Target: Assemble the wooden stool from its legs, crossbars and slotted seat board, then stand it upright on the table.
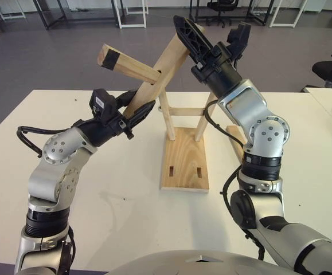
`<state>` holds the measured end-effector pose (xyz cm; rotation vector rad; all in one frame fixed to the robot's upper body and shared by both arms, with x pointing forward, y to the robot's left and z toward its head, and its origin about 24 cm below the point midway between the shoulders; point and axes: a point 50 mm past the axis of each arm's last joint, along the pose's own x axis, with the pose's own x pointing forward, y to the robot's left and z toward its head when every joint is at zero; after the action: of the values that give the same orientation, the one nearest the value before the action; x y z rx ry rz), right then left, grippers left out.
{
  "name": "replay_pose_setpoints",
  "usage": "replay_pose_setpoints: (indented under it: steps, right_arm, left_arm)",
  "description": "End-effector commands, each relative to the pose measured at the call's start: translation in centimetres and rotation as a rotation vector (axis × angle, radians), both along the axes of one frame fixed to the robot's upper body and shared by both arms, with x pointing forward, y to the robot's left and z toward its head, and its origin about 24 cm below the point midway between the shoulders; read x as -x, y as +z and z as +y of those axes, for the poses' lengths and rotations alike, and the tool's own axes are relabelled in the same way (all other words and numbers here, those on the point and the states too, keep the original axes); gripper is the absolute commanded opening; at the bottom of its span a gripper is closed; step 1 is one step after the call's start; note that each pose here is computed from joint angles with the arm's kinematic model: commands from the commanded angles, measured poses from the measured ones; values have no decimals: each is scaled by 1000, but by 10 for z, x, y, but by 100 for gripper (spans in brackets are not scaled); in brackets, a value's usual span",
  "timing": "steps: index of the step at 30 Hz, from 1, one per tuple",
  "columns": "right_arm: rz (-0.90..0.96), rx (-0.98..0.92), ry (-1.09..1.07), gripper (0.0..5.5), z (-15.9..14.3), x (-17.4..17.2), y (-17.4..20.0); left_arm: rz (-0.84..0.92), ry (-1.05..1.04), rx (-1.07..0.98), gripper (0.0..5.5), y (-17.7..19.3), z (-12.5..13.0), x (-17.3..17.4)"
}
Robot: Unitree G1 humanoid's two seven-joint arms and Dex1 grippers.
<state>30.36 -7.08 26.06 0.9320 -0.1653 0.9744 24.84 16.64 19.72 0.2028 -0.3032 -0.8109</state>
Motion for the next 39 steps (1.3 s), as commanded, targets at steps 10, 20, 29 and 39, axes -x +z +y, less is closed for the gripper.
replay_pose_setpoints:
  steps: [10, 20, 29, 39]
  right_arm:
    - [117, 43, -28, 108, -19, 12, -31]
    - [462, 0, -613, 103, -131, 115, -117]
    - [598, 76, -777, 103, -144, 117, -143]
    - [630, 263, -883, 103, -148, 114, -152]
  left_arm:
    - [-32, -108, -77, 202, -2, -11, 7]
    - [347, 199, -274, 387, -112, 24, 35]
    - [437, 294, -385, 509, -152, 15, 30]
    - [435, 306, -330, 509, -150, 2, 24]
